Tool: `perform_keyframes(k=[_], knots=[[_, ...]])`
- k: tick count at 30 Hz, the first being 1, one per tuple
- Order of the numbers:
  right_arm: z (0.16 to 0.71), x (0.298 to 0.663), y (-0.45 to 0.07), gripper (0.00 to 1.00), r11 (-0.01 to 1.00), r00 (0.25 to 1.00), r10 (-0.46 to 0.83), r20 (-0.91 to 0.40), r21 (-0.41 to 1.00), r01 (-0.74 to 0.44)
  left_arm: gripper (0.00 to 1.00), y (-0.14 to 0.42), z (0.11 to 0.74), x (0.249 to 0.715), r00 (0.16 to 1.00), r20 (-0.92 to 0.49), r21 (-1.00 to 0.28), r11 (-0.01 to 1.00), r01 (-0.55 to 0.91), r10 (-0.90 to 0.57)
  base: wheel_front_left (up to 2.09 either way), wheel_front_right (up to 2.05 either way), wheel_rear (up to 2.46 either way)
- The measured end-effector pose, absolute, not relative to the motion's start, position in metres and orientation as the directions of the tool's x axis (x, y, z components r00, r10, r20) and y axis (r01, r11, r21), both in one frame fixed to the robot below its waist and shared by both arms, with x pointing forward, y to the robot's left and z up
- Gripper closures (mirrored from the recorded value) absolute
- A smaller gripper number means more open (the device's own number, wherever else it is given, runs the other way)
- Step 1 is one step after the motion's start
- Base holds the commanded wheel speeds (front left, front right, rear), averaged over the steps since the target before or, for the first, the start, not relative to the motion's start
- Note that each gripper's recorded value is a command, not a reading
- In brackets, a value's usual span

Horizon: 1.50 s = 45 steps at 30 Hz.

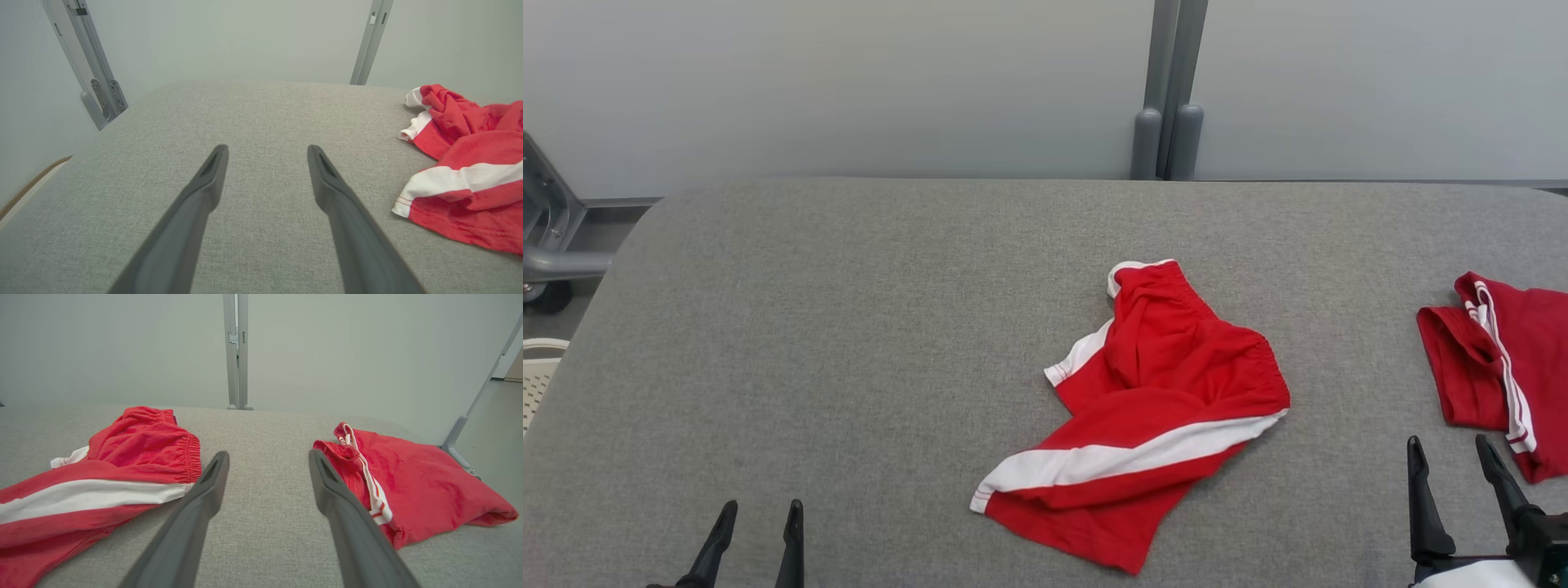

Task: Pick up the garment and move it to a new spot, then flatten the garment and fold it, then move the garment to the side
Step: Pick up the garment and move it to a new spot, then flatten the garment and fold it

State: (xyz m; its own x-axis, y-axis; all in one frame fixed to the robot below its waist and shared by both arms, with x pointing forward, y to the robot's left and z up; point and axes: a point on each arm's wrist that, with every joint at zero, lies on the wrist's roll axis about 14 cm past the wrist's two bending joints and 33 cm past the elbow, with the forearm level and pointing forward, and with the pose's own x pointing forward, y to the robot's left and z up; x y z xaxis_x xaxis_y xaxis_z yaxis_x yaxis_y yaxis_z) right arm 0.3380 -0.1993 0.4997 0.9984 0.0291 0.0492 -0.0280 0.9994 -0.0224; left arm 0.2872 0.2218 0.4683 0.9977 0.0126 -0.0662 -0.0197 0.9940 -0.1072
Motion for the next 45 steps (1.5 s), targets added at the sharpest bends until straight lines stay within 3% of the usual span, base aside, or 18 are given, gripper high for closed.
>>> perform_keyframes(k=[12, 19, 24, 30, 38, 45], knots=[[0.499, 0.344, -0.189, 0.0, 0.998, 0.997, 0.057, 0.048, -0.007, -0.057, 0.0, 0.216, 0.455, 0.289, 0.996, -0.094, -0.133, 0.991, -0.009, -0.004, 0.0, 0.0, 0.0], [0.472, 0.364, -0.169, 0.0, 0.978, 0.977, 0.204, -0.066, -0.022, -0.206, 0.0, 0.172, 0.427, 0.299, 0.957, -0.255, -0.283, 0.957, 0.067, -0.142, 0.0, 0.0, 0.0], [0.462, 0.403, -0.151, 0.0, 0.93, 0.92, 0.335, -0.204, -0.084, -0.358, 0.0, 0.117, 0.421, 0.312, 0.859, -0.366, -0.358, 0.906, 0.226, -0.359, 0.0, 0.0, 0.0], [0.427, 0.416, -0.144, 0.0, 0.874, 0.823, 0.408, -0.396, -0.09, -0.477, 0.0, 0.088, 0.407, 0.308, 0.719, -0.479, -0.407, 0.853, 0.326, -0.504, 0.0, 0.0, 0.0], [0.405, 0.419, -0.12, 0.0, 0.817, 0.736, 0.497, -0.46, -0.037, -0.575, 0.0, 0.097, 0.4, 0.321, 0.712, -0.497, -0.387, 0.861, 0.33, -0.496, 0.0, 0.0, 0.0], [0.399, 0.412, -0.122, 0.0, 0.8, 0.711, 0.52, -0.474, -0.02, -0.599, 0.0, 0.097, 0.399, 0.324, 0.714, -0.491, -0.381, 0.86, 0.339, -0.499, 0.0, 0.0, 0.0]])
